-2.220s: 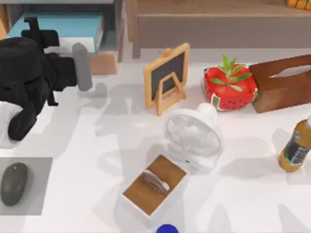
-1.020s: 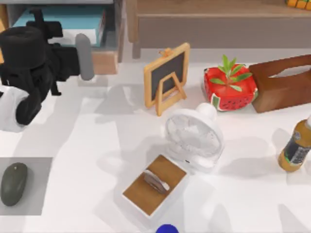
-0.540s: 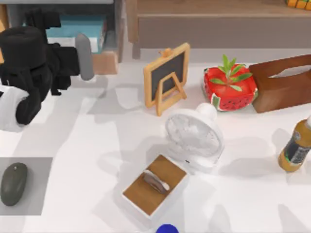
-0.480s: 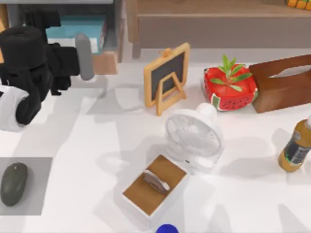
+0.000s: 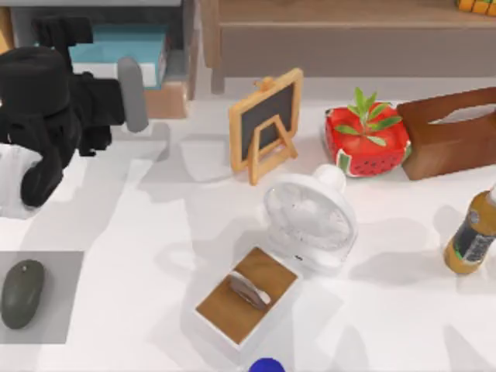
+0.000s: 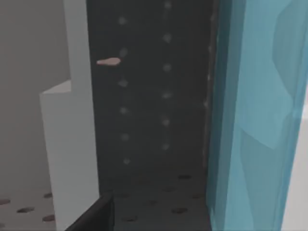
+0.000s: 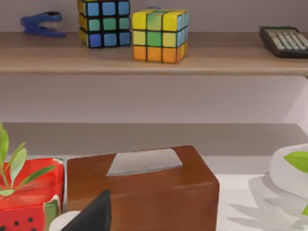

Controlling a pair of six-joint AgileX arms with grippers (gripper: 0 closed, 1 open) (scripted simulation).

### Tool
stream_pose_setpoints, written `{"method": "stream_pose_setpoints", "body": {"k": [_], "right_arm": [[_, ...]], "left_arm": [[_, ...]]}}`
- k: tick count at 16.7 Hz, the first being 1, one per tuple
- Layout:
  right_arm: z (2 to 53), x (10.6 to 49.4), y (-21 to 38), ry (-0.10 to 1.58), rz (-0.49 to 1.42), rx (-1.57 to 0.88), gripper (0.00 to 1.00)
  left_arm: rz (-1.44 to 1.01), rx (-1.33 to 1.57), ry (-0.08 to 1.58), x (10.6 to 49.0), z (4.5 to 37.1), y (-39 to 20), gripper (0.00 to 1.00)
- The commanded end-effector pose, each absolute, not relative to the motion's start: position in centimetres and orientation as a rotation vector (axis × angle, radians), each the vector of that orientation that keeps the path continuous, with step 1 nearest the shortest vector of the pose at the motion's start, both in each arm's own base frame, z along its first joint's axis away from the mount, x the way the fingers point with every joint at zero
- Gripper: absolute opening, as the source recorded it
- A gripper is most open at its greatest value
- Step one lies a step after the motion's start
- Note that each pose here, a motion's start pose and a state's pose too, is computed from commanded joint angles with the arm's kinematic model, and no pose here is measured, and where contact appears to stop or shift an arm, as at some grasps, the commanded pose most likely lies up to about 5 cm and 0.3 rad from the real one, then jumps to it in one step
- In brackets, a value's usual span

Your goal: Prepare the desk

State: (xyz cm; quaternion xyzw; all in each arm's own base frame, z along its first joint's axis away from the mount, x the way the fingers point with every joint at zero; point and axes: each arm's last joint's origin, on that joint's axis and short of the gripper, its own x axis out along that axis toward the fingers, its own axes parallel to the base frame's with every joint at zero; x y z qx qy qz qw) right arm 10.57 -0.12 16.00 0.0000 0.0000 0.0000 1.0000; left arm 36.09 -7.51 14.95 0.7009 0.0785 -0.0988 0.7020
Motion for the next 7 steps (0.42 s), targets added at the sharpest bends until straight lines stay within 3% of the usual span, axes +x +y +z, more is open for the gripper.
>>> {"method": "stream_pose_setpoints", "body": {"k": [7], "right_arm": [[16.0,10.6,-0.1,0.000,0.000,0.000,1.00]], "left_arm": [[-0.228,1.563,0.181,32.1,14.7,-7.4,1.00]]}}
